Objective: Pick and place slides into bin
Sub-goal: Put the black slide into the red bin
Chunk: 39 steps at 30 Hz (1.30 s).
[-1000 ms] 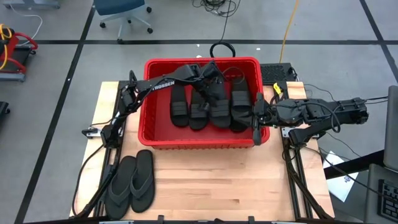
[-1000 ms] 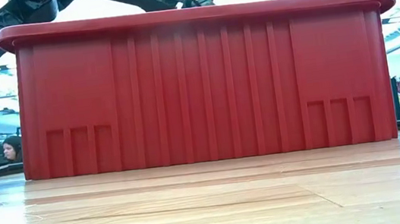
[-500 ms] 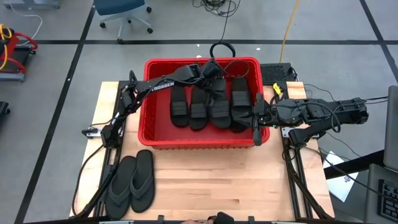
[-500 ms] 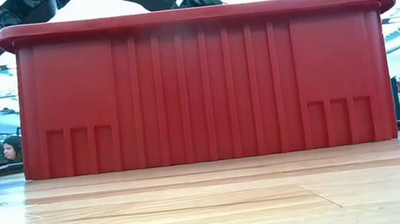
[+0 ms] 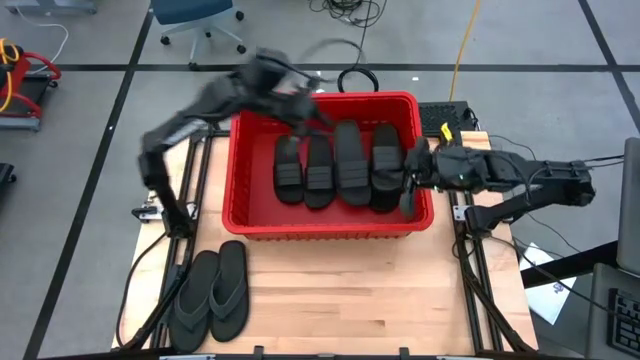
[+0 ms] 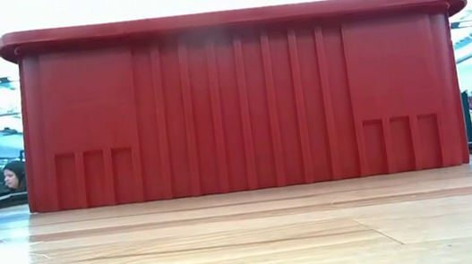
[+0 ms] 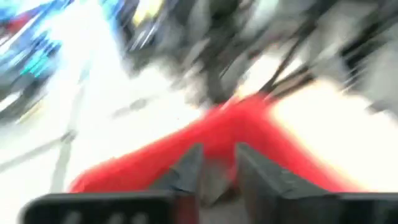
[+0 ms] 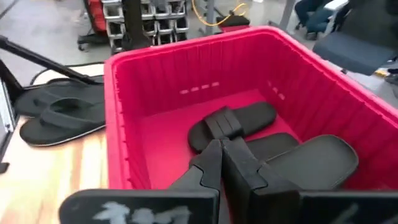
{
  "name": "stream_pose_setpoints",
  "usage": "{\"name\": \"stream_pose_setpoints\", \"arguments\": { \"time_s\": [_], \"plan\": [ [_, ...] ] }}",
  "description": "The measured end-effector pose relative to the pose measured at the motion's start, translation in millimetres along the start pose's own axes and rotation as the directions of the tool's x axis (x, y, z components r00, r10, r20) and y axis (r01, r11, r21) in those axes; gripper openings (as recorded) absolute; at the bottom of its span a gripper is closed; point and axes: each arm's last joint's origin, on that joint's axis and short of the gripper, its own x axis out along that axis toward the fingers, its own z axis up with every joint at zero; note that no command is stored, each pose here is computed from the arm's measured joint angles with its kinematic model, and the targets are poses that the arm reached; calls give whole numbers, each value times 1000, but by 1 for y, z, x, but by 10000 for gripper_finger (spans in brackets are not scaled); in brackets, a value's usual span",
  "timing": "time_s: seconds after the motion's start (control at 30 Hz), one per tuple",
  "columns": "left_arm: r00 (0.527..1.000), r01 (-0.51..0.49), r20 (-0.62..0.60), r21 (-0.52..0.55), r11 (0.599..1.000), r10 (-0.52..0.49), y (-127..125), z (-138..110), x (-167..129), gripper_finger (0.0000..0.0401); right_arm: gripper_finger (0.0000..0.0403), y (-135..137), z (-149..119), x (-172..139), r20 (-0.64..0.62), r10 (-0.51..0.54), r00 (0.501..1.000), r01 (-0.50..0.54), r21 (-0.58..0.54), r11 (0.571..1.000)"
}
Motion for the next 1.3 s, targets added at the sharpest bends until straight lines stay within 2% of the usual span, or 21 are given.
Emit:
{"name": "stream_pose_setpoints", "arguments": {
  "time_s": [0.07,0.13,0.2,0.27,0.37,0.5,0.6,0.73,0.9,1.0,1.17,1.23,1.3],
  "plan": [
    [979,145,149,-4,989,-142,-9,14,-30,45,0,-12,2,7,-16,20,1000,-20,-22,1000],
    [921,303,256,0,953,-293,-18,20,-52,12,0,-26,4,16,-18,58,998,-59,-48,997],
    [877,403,290,-15,915,-382,-25,18,-64,8,0,-39,7,27,-20,92,996,-93,-79,993],
    [873,438,257,-42,898,-414,-33,11,-66,2,0,-53,8,40,-17,121,993,-122,-111,986],
    [892,442,160,-121,889,-422,-39,-4,-69,1,0,-74,6,65,-35,202,979,-205,-124,971],
    [875,483,137,-192,854,-464,-41,-27,-58,0,0,-95,-4,107,-79,256,963,-262,-75,962],
    [873,488,121,-226,843,-473,-45,-42,-50,0,0,-107,-16,140,-126,240,962,-247,-43,968],
    [895,444,75,-246,862,-440,-46,-59,-44,0,0,-122,-32,175,-161,198,967,-193,47,980],
    [919,392,65,-280,876,-390,-38,-69,-41,0,0,-138,-53,194,-263,126,957,-106,91,990],
    [927,369,63,-314,875,-369,-35,-69,-44,0,0,-149,-65,200,-333,82,939,-62,70,996],
    [941,335,92,-370,866,-324,-27,-64,-41,1,0,-166,-87,201,-490,-7,872,25,30,999],
    [951,304,85,-405,862,-296,-25,-62,-42,0,0,-172,-90,198,-518,-29,855,46,19,999],
    [962,269,67,-403,875,-265,-24,-61,-43,0,0,-179,-94,195,-540,-32,841,55,27,998]
  ]
}}
